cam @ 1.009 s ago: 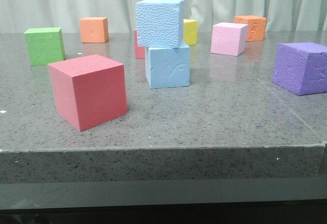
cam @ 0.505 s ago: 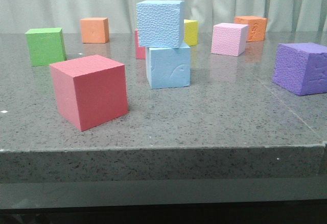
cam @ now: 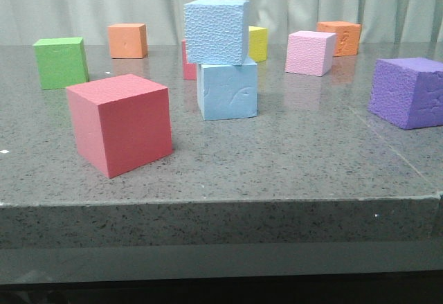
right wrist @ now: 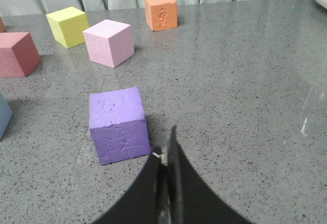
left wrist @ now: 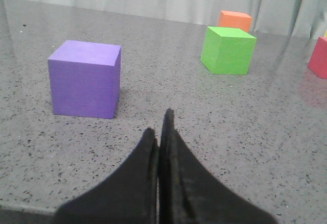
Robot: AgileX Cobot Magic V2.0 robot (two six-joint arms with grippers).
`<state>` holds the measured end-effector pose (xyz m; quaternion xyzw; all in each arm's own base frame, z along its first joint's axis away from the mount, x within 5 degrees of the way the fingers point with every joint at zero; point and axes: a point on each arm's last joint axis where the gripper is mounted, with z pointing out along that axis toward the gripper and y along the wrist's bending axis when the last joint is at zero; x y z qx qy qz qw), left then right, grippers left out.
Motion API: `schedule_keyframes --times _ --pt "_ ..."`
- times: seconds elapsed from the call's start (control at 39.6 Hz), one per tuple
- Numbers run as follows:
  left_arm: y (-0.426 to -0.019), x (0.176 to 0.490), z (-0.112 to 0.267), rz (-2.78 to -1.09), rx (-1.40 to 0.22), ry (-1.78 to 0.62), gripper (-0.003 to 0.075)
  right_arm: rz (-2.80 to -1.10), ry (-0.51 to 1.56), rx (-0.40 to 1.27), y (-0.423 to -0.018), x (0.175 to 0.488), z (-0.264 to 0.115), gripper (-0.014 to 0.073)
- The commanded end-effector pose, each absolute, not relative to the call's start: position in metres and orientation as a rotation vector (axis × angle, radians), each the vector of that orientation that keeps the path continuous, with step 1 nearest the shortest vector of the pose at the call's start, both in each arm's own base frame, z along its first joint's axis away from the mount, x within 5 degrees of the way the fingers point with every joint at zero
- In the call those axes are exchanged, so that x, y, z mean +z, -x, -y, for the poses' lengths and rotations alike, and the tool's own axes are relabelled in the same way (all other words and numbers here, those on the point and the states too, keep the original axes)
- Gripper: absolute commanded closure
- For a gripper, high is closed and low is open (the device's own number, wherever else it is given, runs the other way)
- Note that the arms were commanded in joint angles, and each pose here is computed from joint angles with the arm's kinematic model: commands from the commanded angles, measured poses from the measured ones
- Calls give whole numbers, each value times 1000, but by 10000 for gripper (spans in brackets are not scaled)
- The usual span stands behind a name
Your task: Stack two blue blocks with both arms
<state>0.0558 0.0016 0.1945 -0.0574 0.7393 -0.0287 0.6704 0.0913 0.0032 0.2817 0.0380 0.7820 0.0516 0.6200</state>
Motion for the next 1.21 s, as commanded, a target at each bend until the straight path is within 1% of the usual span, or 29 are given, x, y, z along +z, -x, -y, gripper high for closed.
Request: schedule_keyframes --times 0.0,1.19 --pt "-55 203 -2 -1558 -63 123 741 -1695 -74 122 -93 298 -4 662" --pt "-55 203 -2 -1559 -63 123 741 -1694 -63 112 -93 297 -4 662"
